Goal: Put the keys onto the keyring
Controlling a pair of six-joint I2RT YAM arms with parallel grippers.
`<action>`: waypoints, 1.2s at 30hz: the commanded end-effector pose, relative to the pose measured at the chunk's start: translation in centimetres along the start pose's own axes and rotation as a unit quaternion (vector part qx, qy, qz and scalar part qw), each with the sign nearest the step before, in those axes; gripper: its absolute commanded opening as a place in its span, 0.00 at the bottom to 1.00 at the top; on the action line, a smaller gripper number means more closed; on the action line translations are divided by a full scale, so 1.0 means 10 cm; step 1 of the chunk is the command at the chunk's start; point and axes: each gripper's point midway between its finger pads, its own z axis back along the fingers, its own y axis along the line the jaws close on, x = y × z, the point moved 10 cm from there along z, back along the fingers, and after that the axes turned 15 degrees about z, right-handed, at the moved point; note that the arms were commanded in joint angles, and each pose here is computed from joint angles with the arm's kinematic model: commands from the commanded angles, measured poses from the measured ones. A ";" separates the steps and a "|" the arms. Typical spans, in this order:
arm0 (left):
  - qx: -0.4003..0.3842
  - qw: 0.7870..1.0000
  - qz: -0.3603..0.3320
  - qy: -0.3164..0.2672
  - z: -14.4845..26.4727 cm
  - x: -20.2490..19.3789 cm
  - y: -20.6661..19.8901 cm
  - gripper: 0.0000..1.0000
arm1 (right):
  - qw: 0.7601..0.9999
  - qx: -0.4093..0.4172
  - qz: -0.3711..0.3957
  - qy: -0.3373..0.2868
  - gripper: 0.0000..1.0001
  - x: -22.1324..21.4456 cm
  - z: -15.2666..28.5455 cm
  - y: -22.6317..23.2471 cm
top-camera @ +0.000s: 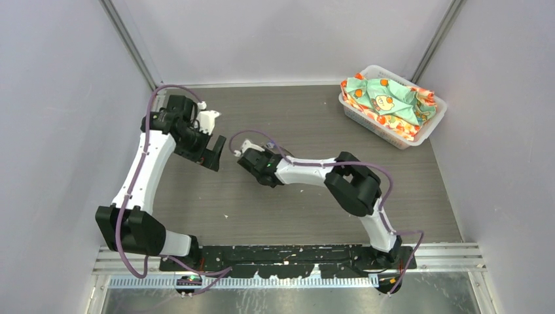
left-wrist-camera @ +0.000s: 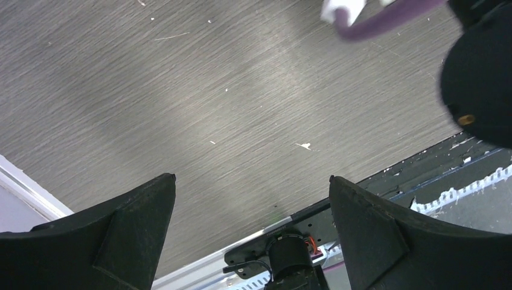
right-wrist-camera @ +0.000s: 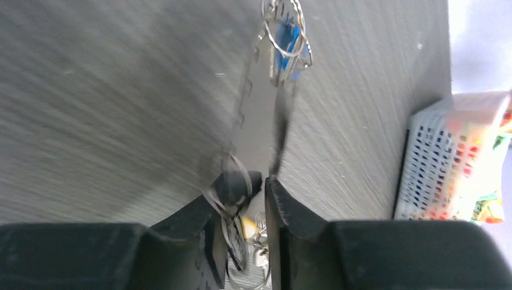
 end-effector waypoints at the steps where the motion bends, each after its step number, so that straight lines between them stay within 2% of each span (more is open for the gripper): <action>1: -0.012 0.999 -0.006 -0.035 0.01 0.07 0.01 1.00 | 0.999 0.039 0.016 -0.019 0.39 0.15 0.05 0.21; 6: -0.020 0.998 0.010 -0.056 0.04 0.10 0.09 1.00 | 0.998 0.059 0.029 -0.022 0.55 0.15 0.18 0.28; 7: -0.024 0.998 0.012 -0.058 0.05 0.11 0.09 1.00 | 0.997 0.063 0.033 -0.020 0.61 0.12 0.22 0.27; 8: -0.028 0.998 0.015 -0.059 0.06 0.12 0.10 1.00 | 0.997 0.067 0.035 -0.019 0.74 0.09 0.24 0.26; 9: -0.031 0.998 0.015 -0.059 0.07 0.12 0.11 1.00 | 0.997 0.069 0.035 -0.018 0.98 0.05 0.27 0.25; 12: -0.032 0.997 0.021 -0.064 0.06 0.13 0.13 1.00 | 0.997 0.071 0.007 -0.027 1.00 -0.01 0.42 0.10; 15: -0.033 0.997 0.026 -0.070 0.08 0.14 0.14 1.00 | 0.994 0.082 -0.052 -0.048 1.00 -0.05 0.60 -0.12; 17: -0.034 0.996 0.028 -0.074 0.09 0.14 0.16 1.00 | 0.988 0.093 -0.104 -0.067 1.00 -0.09 0.74 -0.34; 20: -0.036 0.995 0.036 -0.081 0.08 0.12 0.21 1.00 | 0.966 0.116 -0.211 -0.093 1.00 -0.27 0.89 -0.66; 24: -0.027 0.990 0.064 -0.120 -0.05 0.13 0.39 1.00 | 0.915 0.112 -0.374 -0.096 1.00 -0.88 0.87 -1.03; 29: -0.020 0.975 0.085 -0.206 -0.55 0.11 0.62 1.00 | 0.831 0.016 -0.553 -0.062 1.00 -1.80 0.69 -1.39; 32: -0.019 0.959 0.083 -0.269 -0.87 0.00 0.68 1.00 | 0.782 -0.074 -0.618 -0.037 1.00 -2.22 0.61 -1.47; 34: -0.016 0.946 0.074 -0.316 -1.03 -0.08 0.70 1.00 | 0.762 -0.144 -0.631 -0.025 1.00 -2.42 0.55 -1.47; 35: -0.014 0.938 0.072 -0.338 -1.09 -0.14 0.71 1.00 | 0.754 -0.184 -0.630 -0.029 1.00 -2.53 0.52 -1.47; 36: -0.012 0.929 0.067 -0.364 -1.12 -0.17 0.71 1.00 | 0.749 -0.221 -0.621 -0.065 1.00 -2.56 0.51 -1.51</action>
